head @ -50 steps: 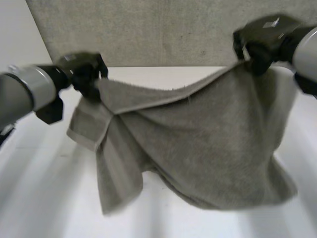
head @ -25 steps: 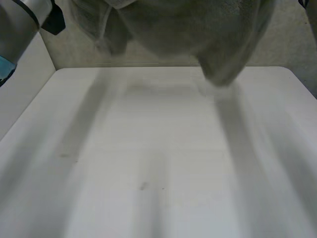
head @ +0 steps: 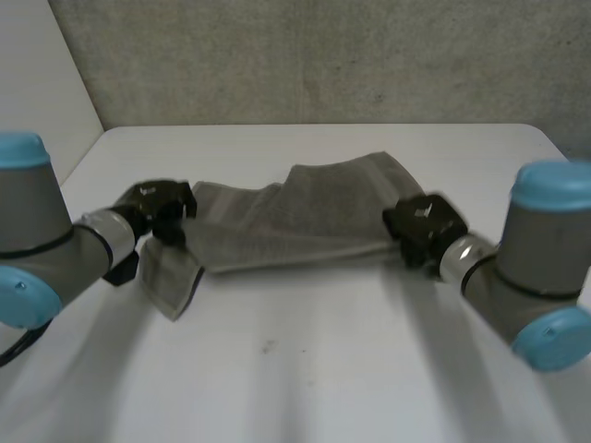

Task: Fold the towel.

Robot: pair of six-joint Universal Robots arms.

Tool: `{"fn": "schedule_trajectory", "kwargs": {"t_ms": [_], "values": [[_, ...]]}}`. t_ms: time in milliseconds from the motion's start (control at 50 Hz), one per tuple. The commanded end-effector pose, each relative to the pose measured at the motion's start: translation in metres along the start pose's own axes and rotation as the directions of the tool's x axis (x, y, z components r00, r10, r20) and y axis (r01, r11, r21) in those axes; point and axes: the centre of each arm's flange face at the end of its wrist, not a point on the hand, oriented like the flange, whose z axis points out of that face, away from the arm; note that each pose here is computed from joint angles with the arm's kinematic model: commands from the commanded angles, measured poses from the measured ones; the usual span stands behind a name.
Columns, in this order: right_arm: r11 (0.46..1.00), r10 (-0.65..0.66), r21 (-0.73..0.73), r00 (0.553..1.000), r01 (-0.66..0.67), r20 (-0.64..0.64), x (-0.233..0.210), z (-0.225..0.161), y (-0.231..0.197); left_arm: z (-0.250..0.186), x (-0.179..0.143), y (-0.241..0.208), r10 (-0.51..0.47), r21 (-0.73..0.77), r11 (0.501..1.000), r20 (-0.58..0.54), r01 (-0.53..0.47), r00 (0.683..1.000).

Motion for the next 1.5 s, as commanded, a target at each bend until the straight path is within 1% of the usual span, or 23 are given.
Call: {"fn": "schedule_trajectory", "kwargs": {"t_ms": [20,120,200,300,400,460,500,660,860,1060,1180,1340,1500], "values": [[0.999,0.017,-0.046,0.999,-0.016,0.038,-0.020,0.009,0.029,0.002,-0.005,0.014,0.047,-0.039,0.998,0.009,-0.047,0.999],[0.999,0.032,-0.028,0.999,-0.031,0.020,-0.015,0.008,0.023,0.000,-0.007,0.002,0.055,-0.004,0.999,0.017,-0.055,0.998],[0.994,0.107,0.025,0.994,-0.107,-0.007,-0.009,0.006,0.013,-0.002,-0.009,-0.004,0.057,0.018,0.998,0.028,-0.058,0.998],[0.987,0.156,0.034,0.988,-0.155,-0.022,-0.006,0.007,0.015,-0.004,-0.012,-0.012,0.057,0.053,0.997,0.040,-0.059,0.998],[0.987,0.161,0.020,0.987,-0.160,-0.023,-0.005,0.010,0.020,-0.006,-0.011,-0.013,0.050,0.059,0.997,0.040,-0.052,0.998],[0.986,0.168,-0.006,0.985,-0.168,-0.035,0.000,0.014,0.028,-0.005,-0.013,-0.015,0.036,0.064,0.997,0.043,-0.039,0.998],[0.983,0.180,-0.026,0.982,-0.182,-0.064,0.013,0.016,0.034,-0.005,-0.013,-0.015,0.032,0.065,0.997,0.043,-0.035,0.999],[0.973,0.206,-0.090,0.975,-0.214,-0.084,0.028,0.014,0.043,-0.004,-0.013,-0.016,0.001,0.073,0.997,0.040,-0.004,0.999],[0.969,0.211,-0.110,0.972,-0.222,-0.103,0.036,0.017,0.053,-0.003,-0.014,-0.018,-0.001,0.083,0.997,0.041,-0.003,0.999],[0.977,0.133,-0.151,0.982,-0.152,-0.132,0.053,0.016,0.065,-0.002,-0.016,-0.017,-0.004,0.080,0.997,0.046,0.000,0.999],[0.979,0.130,-0.137,0.981,-0.150,-0.147,0.060,0.019,0.064,-0.002,-0.016,-0.017,-0.004,0.080,0.997,0.046,0.000,0.999],[0.984,0.137,-0.102,0.984,-0.148,-0.112,0.058,0.023,0.062,-0.002,-0.016,-0.017,-0.004,0.079,0.997,0.046,0.000,0.999],[0.983,0.160,-0.066,0.980,-0.169,-0.121,0.062,0.027,0.057,-0.001,-0.016,-0.015,-0.005,0.073,0.997,0.045,0.002,0.999]]}}
